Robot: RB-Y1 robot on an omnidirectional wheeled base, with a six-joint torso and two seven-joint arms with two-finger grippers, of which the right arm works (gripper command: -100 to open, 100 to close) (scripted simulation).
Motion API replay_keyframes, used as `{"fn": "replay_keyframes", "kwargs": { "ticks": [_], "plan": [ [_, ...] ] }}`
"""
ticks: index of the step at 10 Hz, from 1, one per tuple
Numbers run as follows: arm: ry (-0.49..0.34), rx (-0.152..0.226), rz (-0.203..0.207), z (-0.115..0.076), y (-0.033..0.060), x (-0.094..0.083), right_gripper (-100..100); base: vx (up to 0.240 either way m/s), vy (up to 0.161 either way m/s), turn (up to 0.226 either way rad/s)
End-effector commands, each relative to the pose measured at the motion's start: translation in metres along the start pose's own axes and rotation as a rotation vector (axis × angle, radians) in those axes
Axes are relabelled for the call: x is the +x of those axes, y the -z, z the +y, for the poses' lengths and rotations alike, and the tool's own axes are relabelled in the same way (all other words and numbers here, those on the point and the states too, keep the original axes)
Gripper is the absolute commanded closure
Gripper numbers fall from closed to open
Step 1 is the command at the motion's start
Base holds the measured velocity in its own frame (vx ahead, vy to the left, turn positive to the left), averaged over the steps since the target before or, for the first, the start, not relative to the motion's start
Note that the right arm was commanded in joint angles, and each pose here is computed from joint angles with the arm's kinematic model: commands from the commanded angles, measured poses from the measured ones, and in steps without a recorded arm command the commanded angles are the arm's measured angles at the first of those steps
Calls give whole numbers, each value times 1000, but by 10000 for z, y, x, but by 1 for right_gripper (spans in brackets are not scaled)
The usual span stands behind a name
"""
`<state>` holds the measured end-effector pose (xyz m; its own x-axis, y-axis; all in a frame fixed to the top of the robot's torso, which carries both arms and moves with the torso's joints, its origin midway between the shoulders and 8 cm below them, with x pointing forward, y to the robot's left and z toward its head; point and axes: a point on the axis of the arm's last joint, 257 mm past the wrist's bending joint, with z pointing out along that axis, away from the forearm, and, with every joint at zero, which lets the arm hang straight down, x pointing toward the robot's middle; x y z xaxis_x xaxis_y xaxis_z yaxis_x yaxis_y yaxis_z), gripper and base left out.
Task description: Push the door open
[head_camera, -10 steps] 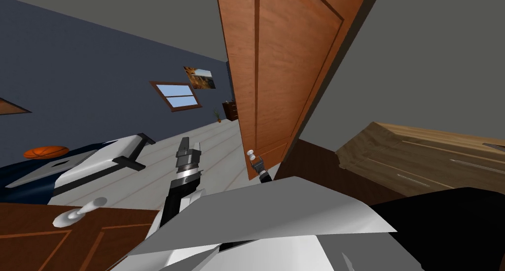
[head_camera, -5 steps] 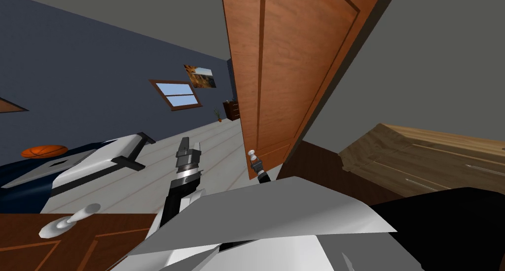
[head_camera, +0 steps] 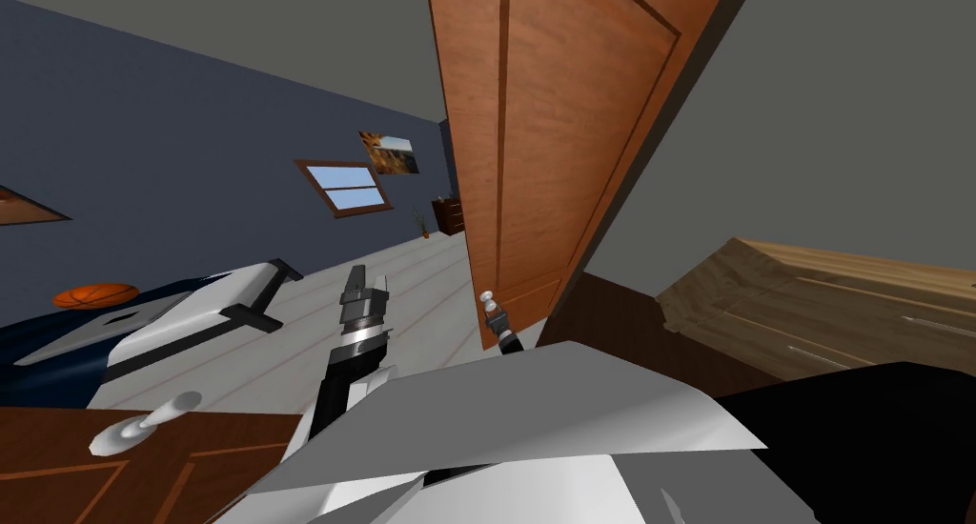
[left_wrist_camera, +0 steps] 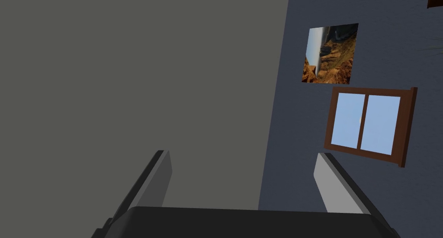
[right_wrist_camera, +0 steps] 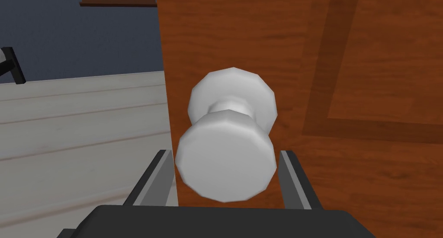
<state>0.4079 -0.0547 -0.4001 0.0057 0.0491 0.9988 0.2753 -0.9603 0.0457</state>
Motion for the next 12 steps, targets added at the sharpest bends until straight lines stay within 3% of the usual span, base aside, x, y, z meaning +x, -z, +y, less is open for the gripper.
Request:
{"fn": "replay_keyframes", "kwargs": {
  "ticks": [1, 5, 12],
  "plan": [
    [7, -18, 5, 118, -12, 16, 100, 177, 68, -25],
    [24, -74, -2, 460, 3, -25, 100, 193, 102, -44],
    [32, -130, -4, 759, 14, -39, 100, 98, 70, -38]
  ]
}}
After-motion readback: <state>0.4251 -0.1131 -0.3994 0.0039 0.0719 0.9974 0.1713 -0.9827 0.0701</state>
